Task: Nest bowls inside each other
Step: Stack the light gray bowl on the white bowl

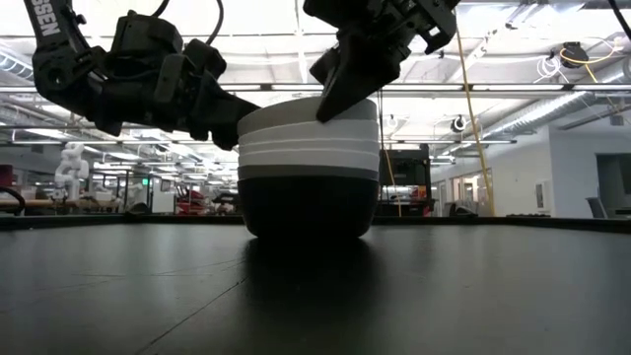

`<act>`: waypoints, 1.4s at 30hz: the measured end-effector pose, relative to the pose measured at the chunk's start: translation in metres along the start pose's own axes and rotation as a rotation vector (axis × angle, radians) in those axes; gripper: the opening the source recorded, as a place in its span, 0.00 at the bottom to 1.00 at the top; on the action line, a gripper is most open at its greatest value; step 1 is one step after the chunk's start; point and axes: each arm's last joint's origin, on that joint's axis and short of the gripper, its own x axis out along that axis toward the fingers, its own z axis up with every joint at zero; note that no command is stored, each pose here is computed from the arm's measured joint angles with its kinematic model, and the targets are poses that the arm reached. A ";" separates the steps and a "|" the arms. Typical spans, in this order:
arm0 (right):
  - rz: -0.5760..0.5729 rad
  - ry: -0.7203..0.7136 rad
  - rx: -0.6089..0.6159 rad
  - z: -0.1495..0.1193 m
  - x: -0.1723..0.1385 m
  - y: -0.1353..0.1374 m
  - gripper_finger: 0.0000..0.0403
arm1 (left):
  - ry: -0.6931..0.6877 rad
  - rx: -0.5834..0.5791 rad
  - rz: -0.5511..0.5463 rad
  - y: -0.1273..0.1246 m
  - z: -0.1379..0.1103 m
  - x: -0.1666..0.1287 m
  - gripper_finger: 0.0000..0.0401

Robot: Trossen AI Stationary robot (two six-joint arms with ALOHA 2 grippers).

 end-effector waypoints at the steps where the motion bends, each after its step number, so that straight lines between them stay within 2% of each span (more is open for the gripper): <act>1: -0.002 -0.003 0.004 -0.002 0.001 0.000 0.00 | -0.001 0.000 -0.001 0.000 0.000 0.000 0.60; 15: -0.007 -0.041 0.016 -0.005 0.007 -0.002 0.01 | 0.004 -0.011 0.003 0.002 0.000 -0.001 0.60; 30: -0.031 -0.136 -0.003 0.006 -0.019 -0.001 0.24 | 0.045 -0.030 0.008 0.004 -0.005 -0.001 0.60; 36: -0.028 -0.127 0.011 0.005 -0.019 -0.001 0.28 | 0.040 -0.028 0.008 0.004 -0.005 -0.001 0.60; 42: -0.078 -0.088 0.031 0.001 -0.020 -0.006 0.28 | 0.038 -0.024 0.011 0.004 -0.004 -0.001 0.60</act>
